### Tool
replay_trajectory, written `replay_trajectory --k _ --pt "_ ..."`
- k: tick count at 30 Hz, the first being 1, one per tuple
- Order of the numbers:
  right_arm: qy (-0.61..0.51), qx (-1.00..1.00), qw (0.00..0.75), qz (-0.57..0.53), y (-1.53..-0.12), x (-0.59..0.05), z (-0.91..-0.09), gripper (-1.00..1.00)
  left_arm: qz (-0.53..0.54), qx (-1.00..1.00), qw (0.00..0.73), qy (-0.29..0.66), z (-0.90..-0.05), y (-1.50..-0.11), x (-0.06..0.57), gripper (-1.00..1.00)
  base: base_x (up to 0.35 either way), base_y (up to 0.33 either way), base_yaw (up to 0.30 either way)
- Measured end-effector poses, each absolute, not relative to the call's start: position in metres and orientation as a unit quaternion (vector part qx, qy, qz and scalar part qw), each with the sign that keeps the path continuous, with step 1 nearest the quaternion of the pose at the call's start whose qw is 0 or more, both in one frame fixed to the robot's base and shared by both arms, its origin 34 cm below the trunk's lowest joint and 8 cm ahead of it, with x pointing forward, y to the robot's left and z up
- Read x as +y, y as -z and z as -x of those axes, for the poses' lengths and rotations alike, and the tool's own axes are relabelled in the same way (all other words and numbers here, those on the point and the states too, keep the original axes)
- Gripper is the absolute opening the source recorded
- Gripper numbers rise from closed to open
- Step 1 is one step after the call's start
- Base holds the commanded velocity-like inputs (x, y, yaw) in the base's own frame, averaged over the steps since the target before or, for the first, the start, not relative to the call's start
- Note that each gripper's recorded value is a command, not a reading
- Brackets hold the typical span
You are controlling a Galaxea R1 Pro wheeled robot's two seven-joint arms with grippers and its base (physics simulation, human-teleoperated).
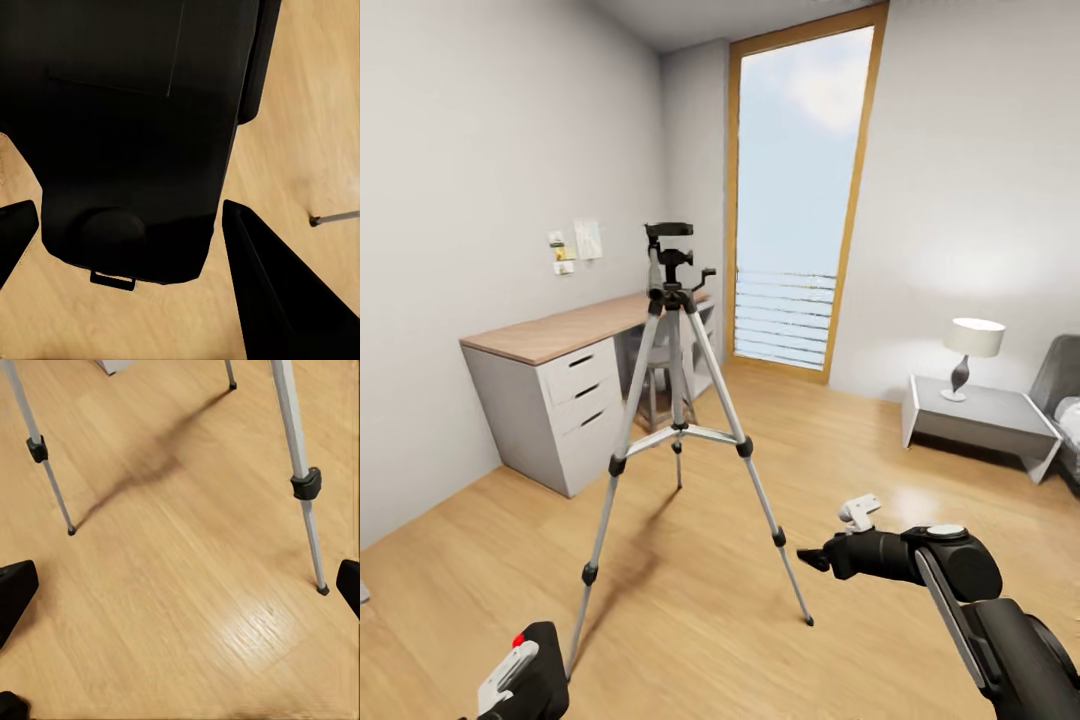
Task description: Attach the digital camera to the camera tripod in the bedroom.
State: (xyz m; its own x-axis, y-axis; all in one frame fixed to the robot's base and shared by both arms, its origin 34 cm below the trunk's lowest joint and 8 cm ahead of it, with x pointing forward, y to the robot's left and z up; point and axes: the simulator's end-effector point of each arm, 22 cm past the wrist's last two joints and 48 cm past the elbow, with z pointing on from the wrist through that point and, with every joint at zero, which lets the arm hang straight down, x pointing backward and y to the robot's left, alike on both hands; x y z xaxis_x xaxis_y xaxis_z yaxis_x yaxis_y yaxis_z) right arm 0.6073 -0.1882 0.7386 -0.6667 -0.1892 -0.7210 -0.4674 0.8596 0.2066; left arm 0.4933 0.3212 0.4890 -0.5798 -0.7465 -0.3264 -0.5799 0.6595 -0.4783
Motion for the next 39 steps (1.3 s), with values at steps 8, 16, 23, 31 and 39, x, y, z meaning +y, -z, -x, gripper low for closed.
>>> replay_trajectory --k 8,16,23,31,39 --pt "-0.18 0.895 0.365 0.182 -0.736 -0.1906 -0.6083 1.0 0.379 0.874 0.257 0.161 -0.4926 -0.4885 0.3213 -1.0 0.0 0.322 -0.233" --pt "-0.18 0.895 0.364 0.184 -0.7352 -0.1897 -0.608 1.0 0.379 0.874 0.257 0.162 -0.4934 -0.489 0.3212 -1.0 -0.051 0.322 -0.114" --pt "-0.18 0.895 0.364 0.184 -0.7351 -0.1894 -0.6079 1.0 0.38 0.874 0.258 0.162 -0.4935 -0.4891 0.3213 -1.0 -0.087 0.322 -0.022" --pt "-0.179 0.895 0.364 0.184 -0.735 -0.1897 -0.6081 1.0 0.38 0.873 0.258 0.162 -0.4936 -0.4891 0.3213 -1.0 -0.094 0.322 -0.005" --pt "-0.179 0.896 0.363 0.183 -0.7346 -0.1905 -0.6078 1.0 0.38 0.874 0.257 0.162 -0.4936 -0.4891 0.3213 -1.0 -0.085 0.322 -0.056"
